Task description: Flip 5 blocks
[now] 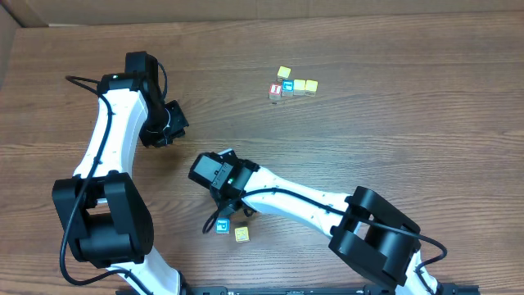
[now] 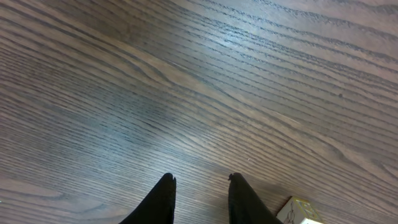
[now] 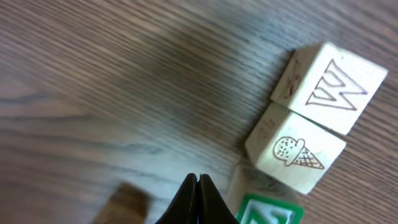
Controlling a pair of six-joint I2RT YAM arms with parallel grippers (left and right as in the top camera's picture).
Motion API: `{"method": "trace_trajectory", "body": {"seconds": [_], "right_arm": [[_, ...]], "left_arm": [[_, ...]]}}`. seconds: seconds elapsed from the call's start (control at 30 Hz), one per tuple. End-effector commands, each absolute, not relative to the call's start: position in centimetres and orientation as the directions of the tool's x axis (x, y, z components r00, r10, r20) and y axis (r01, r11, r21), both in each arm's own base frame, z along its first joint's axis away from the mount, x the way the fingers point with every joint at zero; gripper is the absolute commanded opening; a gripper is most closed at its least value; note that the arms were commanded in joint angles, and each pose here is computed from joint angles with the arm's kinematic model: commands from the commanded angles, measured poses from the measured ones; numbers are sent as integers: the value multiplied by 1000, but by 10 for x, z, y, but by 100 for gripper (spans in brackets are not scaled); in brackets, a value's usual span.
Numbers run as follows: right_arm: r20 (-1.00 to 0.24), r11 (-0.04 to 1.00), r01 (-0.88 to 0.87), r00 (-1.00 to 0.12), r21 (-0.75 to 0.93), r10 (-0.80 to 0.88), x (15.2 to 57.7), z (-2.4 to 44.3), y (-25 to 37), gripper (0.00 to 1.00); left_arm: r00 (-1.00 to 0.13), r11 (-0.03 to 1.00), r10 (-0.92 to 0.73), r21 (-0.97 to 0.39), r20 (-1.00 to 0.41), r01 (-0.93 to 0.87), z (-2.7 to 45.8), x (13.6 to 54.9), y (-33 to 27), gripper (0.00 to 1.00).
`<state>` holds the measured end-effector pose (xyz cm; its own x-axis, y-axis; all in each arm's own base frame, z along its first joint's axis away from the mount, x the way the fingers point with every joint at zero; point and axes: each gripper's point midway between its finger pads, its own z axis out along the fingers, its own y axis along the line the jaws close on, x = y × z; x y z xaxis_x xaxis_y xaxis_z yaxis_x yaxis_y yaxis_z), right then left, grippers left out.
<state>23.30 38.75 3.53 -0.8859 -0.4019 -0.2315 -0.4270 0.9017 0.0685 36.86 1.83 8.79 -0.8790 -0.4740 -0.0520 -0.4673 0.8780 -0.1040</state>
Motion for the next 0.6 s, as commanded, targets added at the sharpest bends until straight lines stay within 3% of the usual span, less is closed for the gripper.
{"method": "trace_trajectory", "body": {"seconds": [0.0,0.13,0.33,0.57], "right_arm": [[-324,894,-408,-884,185,-336,250,103,397,4],[-281,929,-328,-920,169,-273,258,117,365,4],[-142,983,-157,-980,98,-142,265,91,309,4],[-14,979,-47,-999,201,-45,243,38,307,4]], "left_arm": [[-889,888,-453,-113,-57,-446,88,373,14,17],[-898,895,-436,-137,-67,-424,89,378,4,4],[-917,917,-387,-140,-98,-372,89,385,-15,4],[-924,928,-365,-120,-116,-352,89,387,-20,5]]}}
